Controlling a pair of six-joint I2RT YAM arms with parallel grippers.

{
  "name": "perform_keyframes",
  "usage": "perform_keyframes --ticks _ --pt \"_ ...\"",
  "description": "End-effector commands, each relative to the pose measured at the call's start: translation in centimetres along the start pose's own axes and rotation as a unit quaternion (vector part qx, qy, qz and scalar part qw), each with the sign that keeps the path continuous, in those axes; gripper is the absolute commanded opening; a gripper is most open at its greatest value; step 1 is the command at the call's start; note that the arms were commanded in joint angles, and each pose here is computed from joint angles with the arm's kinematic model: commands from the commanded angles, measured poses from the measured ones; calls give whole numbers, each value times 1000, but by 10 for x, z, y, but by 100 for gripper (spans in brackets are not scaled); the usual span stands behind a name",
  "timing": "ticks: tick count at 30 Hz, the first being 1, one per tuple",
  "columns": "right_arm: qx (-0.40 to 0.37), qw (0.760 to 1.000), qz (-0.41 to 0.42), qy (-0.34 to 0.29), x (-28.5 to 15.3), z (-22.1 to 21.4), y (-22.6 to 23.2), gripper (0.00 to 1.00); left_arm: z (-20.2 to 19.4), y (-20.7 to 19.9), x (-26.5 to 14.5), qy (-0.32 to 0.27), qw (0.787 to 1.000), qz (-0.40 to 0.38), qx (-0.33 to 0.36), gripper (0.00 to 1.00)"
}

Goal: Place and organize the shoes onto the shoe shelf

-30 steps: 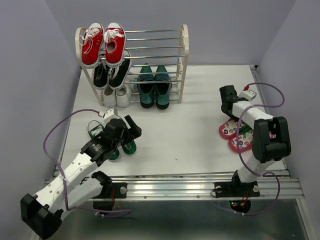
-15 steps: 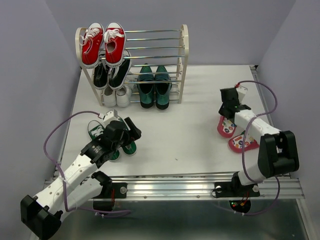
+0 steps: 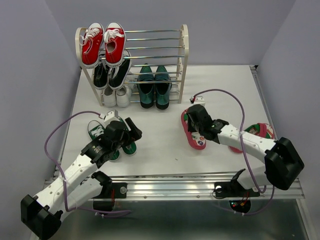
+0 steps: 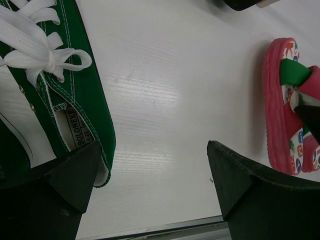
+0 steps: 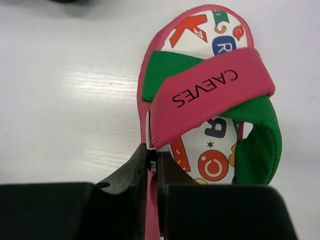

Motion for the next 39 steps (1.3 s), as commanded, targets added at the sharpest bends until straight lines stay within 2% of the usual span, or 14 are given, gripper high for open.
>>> perform_keyframes --ticks 1,5,8,11,16,20,26,30,32,35,38,39 --pt "-2 998 36 -60 -17 22 28 1 1 -3 -2 -6 1000 -12 0 99" --pt "-42 994 79 -69 -23 9 55 1 0 -1 -1 -4 1000 -10 -3 99" --pt "-42 991 109 -69 -23 -2 78 1 -1 -1 -1 -2 1000 -13 -4 99" --pt "-50 991 99 -70 -22 -11 100 1 -2 -1 0 0 1000 -12 -5 99" --pt "48 995 24 -82 -4 5 116 1 -4 -1 2 4 1000 -11 -9 99" --pt "91 993 -5 -75 5 10 143 1 -6 -1 2 9 1000 -12 -14 99" --pt "126 990 21 -52 20 11 184 6 -6 1 -1 9 1000 -10 -19 99" --pt "135 989 19 -48 26 9 189 18 -7 3 -3 10 1000 -8 -21 99" --pt "142 989 22 -45 24 8 188 35 -7 3 -4 11 1000 -9 -24 99" --pt "143 988 38 -38 17 9 189 47 -8 4 -4 12 1000 -10 -25 99" --pt "145 986 77 -22 2 12 195 53 -9 2 -6 17 999 -17 -23 99" --pt "143 986 87 -17 -1 12 196 62 -10 1 -6 21 999 -20 -21 99"
Point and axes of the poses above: each gripper's point midway between its finger pads, its own x axis out along the fingers, its own y axis along the line the jaws close on, z = x × y, the point moved 3 cm from there along -x, back along the fingers, and after that the axes turned 9 degrees about -x, right-handed, at the moved point
